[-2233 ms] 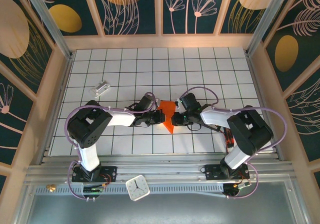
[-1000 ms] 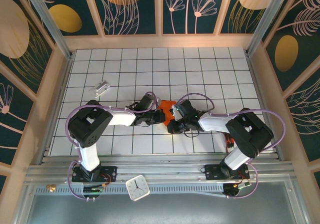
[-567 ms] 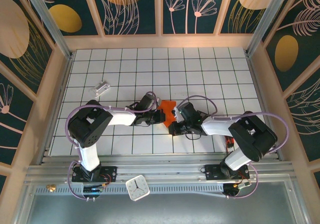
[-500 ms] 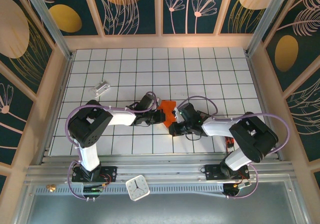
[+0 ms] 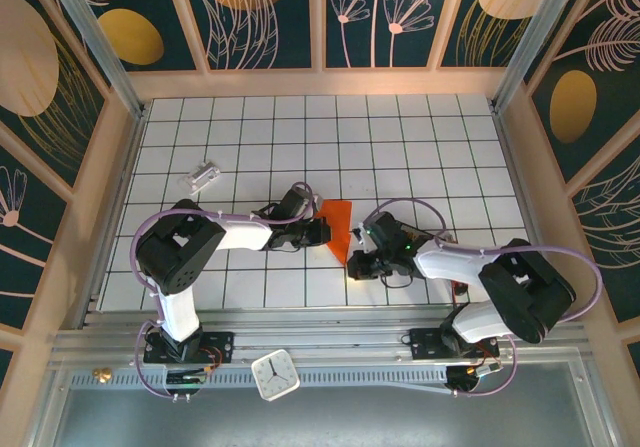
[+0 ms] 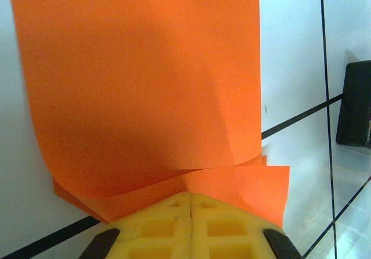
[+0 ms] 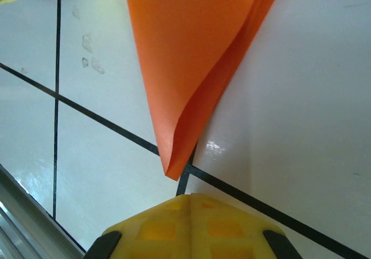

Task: Fold a paper plane with a square sheet of paper (pick it up from the middle)
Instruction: Third fold the triangle at the center of the table.

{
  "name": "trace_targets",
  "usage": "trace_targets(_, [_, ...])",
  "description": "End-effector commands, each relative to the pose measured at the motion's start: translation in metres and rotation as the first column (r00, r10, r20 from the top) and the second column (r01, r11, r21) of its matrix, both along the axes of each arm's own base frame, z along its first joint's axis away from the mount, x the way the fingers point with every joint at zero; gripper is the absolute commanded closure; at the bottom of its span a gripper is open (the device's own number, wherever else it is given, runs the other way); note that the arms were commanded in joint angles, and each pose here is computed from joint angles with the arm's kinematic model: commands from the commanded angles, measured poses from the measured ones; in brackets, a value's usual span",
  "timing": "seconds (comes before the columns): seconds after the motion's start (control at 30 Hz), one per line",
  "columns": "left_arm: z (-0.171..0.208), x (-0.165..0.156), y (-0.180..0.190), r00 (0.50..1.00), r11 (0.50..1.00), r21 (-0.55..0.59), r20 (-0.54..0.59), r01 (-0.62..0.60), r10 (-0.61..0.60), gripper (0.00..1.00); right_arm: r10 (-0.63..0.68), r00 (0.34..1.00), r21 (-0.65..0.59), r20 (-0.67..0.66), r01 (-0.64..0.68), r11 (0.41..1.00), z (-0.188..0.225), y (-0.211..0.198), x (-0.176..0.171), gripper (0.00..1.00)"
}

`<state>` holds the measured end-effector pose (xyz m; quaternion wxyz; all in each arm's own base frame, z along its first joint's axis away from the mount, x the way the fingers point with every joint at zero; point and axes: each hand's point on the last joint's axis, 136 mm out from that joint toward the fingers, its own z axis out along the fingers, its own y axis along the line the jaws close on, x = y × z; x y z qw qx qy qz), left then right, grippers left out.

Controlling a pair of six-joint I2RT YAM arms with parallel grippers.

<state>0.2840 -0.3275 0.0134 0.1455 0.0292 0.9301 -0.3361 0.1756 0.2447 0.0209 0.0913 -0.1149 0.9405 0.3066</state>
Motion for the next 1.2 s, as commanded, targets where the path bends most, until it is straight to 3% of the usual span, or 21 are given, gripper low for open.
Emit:
trace_targets(0.0, [-0.036, -0.009, 0.027, 0.998, 0.990, 0.136, -0.062, -0.024, 0.033, 1.00, 0.005, 1.000, 0.085, 0.027, -0.007, 0.996, 0.031, 0.016, 0.014, 1.00])
trace_targets(0.17, [-0.035, -0.008, 0.024, 0.997, 0.992, 0.126, -0.065, -0.026, 0.034, 1.00, 0.011, 0.997, 0.142, 0.076, -0.022, 0.990, 0.050, 0.036, 0.036, 1.00])
trace_targets(0.53, [-0.033, -0.008, 0.024, 0.998, 0.992, 0.124, -0.061, -0.025, 0.033, 1.00, 0.038, 0.997, 0.097, 0.064, -0.045, 0.994, 0.021, 0.053, 0.060, 1.00])
trace_targets(0.87, [-0.034, -0.006, 0.023, 0.998, 0.991, 0.130, -0.059, -0.018, 0.025, 1.00, 0.032, 0.998, -0.054, -0.058, -0.035, 0.998, -0.034, 0.011, 0.023, 1.00])
trace_targets(1.17, [-0.036, -0.009, 0.028, 0.998, 0.989, 0.147, -0.057, -0.019, 0.028, 1.00, 0.010, 0.990, -0.113, -0.142, -0.027, 0.993, -0.048, -0.017, -0.013, 1.00])
